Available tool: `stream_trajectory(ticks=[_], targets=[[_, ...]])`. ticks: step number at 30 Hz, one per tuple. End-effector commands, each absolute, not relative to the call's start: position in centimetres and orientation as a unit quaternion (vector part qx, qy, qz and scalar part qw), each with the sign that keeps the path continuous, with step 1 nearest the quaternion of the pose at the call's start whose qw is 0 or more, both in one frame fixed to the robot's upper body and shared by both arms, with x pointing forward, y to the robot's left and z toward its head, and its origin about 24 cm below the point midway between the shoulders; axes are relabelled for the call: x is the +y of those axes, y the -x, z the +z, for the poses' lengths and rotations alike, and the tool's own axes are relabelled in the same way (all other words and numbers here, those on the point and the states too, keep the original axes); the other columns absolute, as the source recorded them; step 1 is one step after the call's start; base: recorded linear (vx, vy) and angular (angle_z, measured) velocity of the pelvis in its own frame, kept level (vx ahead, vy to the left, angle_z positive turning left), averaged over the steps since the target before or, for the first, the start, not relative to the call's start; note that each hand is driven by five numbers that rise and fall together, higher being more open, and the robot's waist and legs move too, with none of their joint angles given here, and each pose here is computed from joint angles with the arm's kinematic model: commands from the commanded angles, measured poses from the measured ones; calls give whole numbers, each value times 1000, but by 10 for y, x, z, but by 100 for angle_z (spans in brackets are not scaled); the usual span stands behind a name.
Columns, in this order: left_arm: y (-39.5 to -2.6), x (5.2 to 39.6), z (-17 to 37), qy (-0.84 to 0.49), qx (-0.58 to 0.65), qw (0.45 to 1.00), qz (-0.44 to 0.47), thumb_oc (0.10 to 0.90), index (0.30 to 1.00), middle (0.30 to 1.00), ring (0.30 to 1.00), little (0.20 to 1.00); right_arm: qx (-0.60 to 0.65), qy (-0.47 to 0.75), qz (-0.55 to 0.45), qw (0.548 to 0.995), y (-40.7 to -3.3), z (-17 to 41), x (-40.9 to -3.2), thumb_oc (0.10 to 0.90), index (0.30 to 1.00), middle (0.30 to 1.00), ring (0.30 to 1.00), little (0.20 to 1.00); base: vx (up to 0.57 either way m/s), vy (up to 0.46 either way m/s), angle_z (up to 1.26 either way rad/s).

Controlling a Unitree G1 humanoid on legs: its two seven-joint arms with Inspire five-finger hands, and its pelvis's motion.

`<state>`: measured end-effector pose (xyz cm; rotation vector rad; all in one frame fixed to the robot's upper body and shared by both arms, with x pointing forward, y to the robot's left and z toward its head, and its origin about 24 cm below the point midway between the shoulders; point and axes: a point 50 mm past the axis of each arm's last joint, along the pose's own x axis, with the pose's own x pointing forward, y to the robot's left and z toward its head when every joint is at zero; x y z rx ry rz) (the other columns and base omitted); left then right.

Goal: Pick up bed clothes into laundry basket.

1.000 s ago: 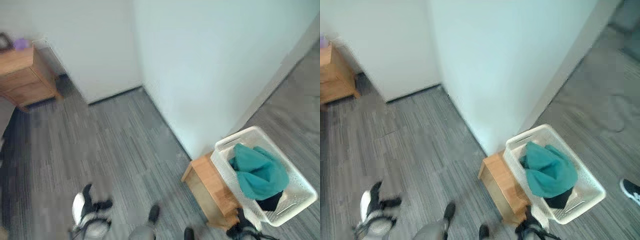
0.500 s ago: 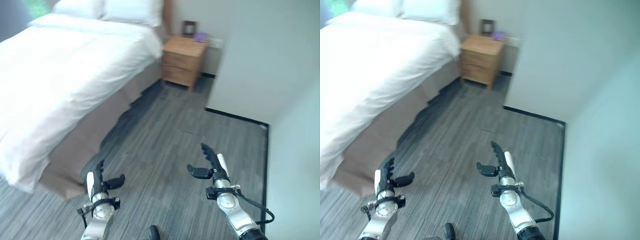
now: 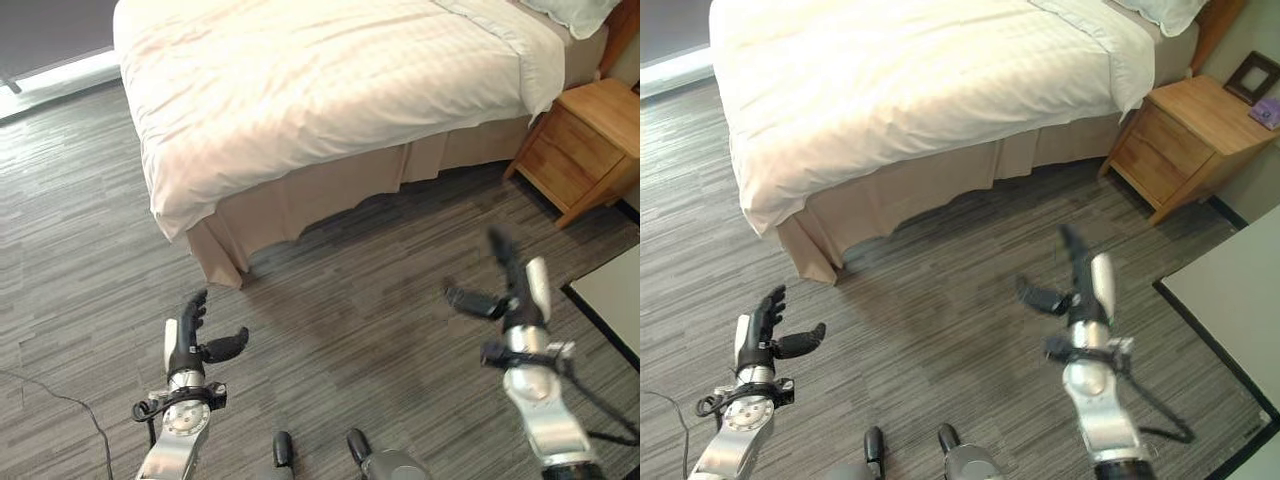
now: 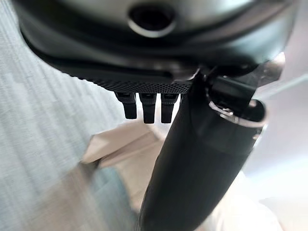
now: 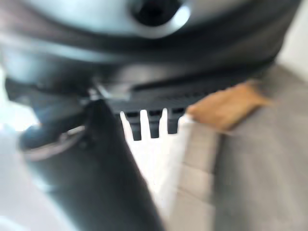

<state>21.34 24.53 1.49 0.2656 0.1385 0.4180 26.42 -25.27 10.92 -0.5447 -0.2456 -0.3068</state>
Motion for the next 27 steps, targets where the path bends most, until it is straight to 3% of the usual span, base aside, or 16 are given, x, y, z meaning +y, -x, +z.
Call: stream_trajectory(ticks=[1, 11, 19, 27], targets=[[-224, 273, 77, -161, -82, 958, 225, 800, 900, 900, 900, 900, -212, 233, -94, 944, -267, 132, -225, 800, 900, 900, 900, 900, -223, -134, 26], [-224, 265, 90, -115, -107, 975, 158, 800, 900, 900, 900, 900, -199, 119, -106, 967, -255, 125, -234, 800, 900, 900, 900, 900, -222, -14, 121], [-228, 259, 86, -149, -94, 976, 129, 800, 900, 900, 900, 900, -162, 105, -127, 973, -246, 105, -235, 800, 900, 900, 900, 900, 19, 81, 54], [-219, 261, 79, -171, -77, 973, 131, 800, 900, 900, 900, 900, -132, 119, -135, 975, -239, 92, -239, 800, 900, 900, 900, 900, 32, 31, -9]])
